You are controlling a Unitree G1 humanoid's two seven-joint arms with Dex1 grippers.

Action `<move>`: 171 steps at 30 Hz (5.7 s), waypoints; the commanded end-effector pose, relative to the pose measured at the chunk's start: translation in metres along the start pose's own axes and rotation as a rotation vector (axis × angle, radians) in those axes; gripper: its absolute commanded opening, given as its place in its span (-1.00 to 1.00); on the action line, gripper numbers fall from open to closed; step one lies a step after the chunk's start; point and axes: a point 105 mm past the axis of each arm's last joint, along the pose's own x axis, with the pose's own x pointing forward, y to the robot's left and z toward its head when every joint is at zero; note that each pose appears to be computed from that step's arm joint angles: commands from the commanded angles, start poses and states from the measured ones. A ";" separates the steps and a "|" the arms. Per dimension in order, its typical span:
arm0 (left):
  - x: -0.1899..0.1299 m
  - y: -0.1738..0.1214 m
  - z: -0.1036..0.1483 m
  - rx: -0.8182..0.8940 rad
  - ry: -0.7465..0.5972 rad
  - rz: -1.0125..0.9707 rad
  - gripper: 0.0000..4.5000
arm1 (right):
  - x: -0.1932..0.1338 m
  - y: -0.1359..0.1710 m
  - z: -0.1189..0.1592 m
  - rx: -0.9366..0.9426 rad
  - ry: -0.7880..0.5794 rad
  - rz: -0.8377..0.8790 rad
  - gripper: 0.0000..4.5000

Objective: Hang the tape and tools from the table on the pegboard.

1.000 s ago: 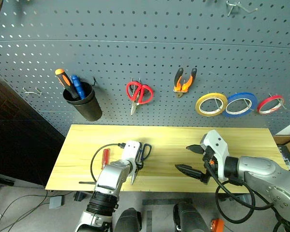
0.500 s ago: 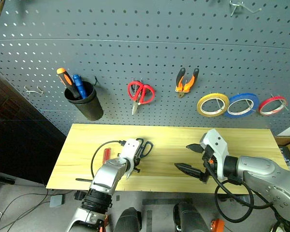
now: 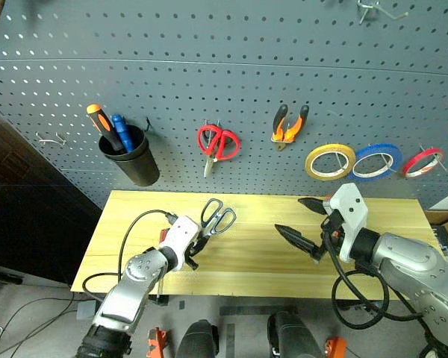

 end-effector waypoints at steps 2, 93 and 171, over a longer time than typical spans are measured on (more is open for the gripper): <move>-0.027 0.025 0.057 0.224 -0.274 0.125 -0.53 | -0.007 -0.002 0.016 -0.074 -0.073 -0.029 1.00; -0.044 0.090 -0.042 -0.169 0.266 0.545 -0.59 | 0.000 0.031 0.028 -0.125 -0.028 0.248 1.00; -0.001 0.092 0.009 -0.231 -0.002 0.531 0.79 | -0.053 -0.097 -0.123 0.126 -0.066 -0.817 1.00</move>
